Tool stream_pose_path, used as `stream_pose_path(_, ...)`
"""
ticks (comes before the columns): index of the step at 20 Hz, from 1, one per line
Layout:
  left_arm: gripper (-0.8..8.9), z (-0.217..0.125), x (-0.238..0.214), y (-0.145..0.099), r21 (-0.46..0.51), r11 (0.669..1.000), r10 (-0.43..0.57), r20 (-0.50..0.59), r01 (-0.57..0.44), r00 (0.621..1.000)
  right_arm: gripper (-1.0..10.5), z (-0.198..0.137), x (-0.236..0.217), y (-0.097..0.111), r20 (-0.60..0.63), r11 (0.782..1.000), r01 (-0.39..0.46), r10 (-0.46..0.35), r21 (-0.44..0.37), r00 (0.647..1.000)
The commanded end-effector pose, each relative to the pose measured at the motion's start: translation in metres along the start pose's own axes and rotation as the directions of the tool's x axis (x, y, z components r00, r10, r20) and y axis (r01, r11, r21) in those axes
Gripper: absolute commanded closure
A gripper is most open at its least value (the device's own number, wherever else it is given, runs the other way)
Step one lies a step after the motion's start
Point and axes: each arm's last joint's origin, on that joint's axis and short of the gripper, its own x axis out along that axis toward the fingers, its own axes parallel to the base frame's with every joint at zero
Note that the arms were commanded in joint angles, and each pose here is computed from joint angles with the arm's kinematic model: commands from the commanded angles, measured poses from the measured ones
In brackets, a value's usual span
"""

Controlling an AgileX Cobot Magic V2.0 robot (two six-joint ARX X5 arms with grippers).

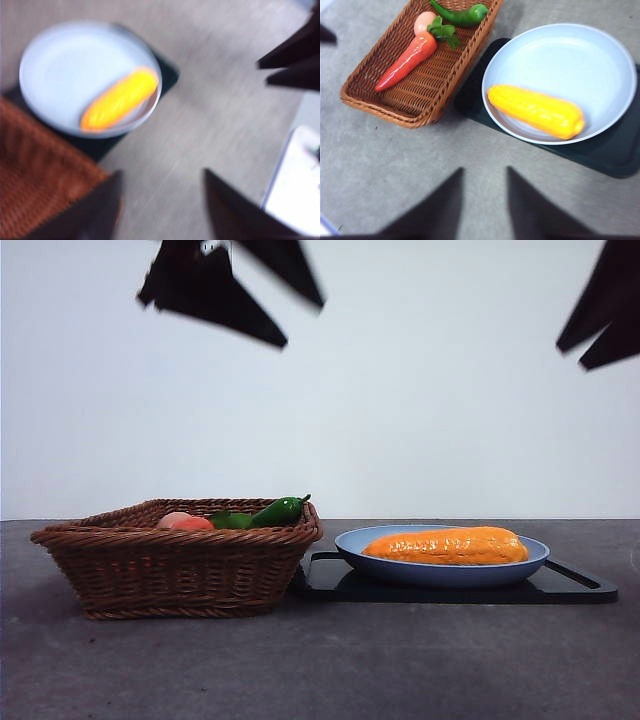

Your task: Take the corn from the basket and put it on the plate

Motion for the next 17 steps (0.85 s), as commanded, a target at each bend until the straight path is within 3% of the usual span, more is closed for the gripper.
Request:
stream_pose_path(1, 7.80, -0.0059, 0.0082, 0.0029, 0.011, 1.000, -0.002, 0.005, 0.002, 1.000, 9.4, -0.0123, 0.0090, -0.0026, 0.021, 1.000, -0.017, 0.017, 0.022, 1.000)
stream_pose_path(5, 8.06, -0.0122, 0.0151, 0.0057, 0.022, 1.000, -0.003, 0.035, 0.002, 0.999, 9.4, -0.0191, 0.0148, -0.0061, 0.066, 1.000, 0.016, -0.016, 0.007, 0.998)
stream_pose_path(17, 8.06, -0.0111, 0.0151, 0.0055, 0.023, 1.000, -0.004, 0.045, 0.003, 0.999, 9.4, -0.0116, 0.0140, -0.0048, 0.142, 1.000, 0.007, -0.005, -0.009, 0.990)
